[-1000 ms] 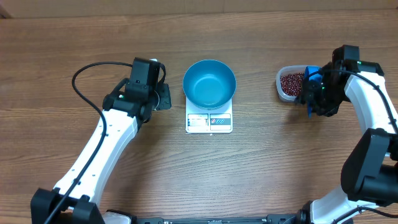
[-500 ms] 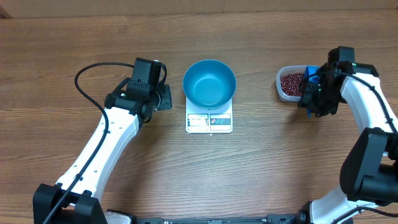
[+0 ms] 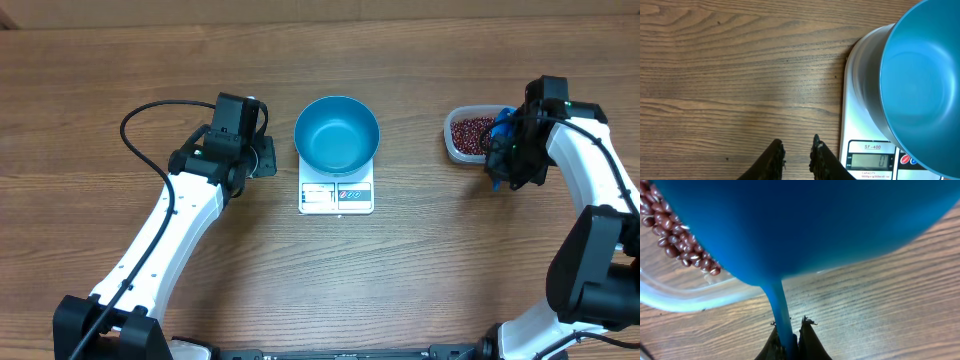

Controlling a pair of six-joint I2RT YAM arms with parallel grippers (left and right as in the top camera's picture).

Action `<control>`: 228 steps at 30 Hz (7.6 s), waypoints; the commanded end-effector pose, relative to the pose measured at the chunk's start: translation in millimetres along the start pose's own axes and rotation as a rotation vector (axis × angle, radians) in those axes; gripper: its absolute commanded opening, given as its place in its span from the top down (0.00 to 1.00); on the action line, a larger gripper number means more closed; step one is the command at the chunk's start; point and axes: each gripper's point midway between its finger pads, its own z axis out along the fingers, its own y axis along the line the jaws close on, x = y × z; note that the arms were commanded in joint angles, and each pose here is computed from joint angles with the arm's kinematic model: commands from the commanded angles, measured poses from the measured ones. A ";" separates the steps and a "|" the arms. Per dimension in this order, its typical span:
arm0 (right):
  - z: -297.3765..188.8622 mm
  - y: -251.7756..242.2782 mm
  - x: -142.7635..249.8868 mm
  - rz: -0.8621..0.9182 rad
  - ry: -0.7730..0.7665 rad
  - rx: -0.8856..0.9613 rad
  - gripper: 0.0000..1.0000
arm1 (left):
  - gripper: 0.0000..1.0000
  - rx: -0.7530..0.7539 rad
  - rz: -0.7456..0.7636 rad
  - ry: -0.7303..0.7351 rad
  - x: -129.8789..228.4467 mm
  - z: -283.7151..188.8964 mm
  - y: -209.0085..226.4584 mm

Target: Scoop item into bowl and weigh 150g on scale

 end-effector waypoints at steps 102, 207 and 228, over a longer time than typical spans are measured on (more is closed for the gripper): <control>-103.1 5.9 -40.0 -0.482 -0.131 0.243 0.96 | 0.00 -0.112 -0.053 -0.193 -46.5 -3.2 27.9; -148.9 -48.6 -10.2 0.372 -0.218 -0.557 0.00 | 0.00 -0.112 -0.052 -0.193 -46.5 -3.2 27.9; 13.2 -29.0 47.7 0.544 -0.334 -1.045 0.00 | 0.00 -0.112 -0.052 -0.193 -46.5 -3.2 27.9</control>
